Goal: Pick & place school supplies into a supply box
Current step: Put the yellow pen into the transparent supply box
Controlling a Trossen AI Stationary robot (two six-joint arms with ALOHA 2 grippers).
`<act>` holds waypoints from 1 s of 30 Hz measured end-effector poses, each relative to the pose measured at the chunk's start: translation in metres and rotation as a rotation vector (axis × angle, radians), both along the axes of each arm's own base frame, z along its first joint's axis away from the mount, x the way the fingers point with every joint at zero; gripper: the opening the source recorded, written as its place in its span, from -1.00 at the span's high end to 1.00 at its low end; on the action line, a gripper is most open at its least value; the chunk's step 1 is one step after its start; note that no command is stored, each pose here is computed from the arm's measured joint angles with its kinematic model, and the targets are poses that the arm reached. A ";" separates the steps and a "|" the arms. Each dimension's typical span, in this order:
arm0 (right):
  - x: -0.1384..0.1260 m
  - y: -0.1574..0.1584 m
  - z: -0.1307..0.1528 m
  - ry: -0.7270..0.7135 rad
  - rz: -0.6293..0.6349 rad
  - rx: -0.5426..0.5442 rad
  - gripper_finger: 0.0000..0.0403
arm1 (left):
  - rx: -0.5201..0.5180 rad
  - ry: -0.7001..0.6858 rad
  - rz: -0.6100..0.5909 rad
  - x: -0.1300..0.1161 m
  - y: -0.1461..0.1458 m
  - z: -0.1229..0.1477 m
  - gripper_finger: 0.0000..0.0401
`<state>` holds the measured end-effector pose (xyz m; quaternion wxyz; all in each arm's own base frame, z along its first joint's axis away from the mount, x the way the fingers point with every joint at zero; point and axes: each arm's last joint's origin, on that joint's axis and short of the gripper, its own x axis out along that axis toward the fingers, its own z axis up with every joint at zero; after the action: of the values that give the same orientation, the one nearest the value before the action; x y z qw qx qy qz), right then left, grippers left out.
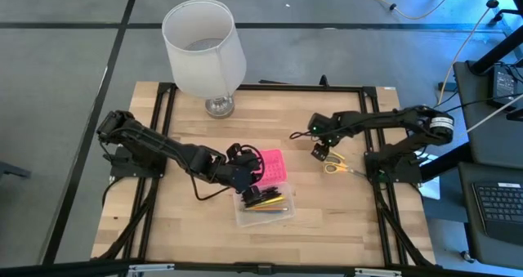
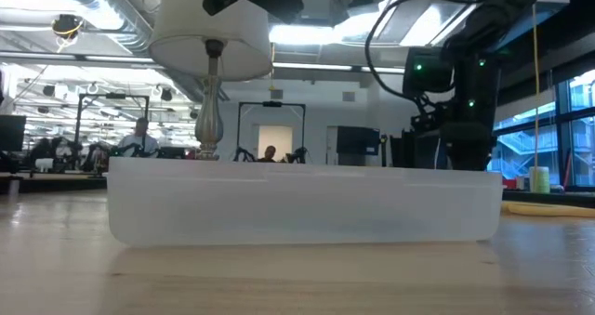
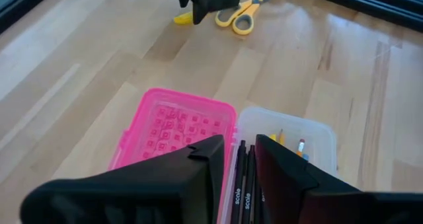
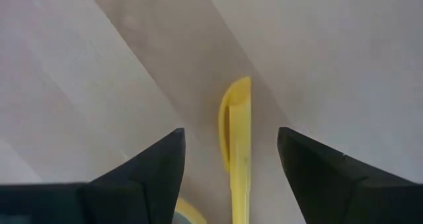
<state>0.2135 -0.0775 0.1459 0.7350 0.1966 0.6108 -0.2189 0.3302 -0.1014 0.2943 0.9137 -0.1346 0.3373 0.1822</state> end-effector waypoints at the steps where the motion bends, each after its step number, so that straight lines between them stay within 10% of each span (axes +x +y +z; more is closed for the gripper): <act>1: 0.001 0.000 -0.002 0.007 0.002 0.002 -0.21 | 0.000 0.000 0.000 0.000 0.000 0.000 0.61; 30: 0.005 -0.002 -0.017 0.062 -0.001 0.021 0.68 | 0.029 -0.003 0.007 0.000 0.001 0.000 0.60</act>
<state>0.2184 -0.0793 0.1287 0.7136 0.1977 0.6354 -0.2190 0.3304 -0.1007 0.2946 0.9155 -0.1227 0.3325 0.1902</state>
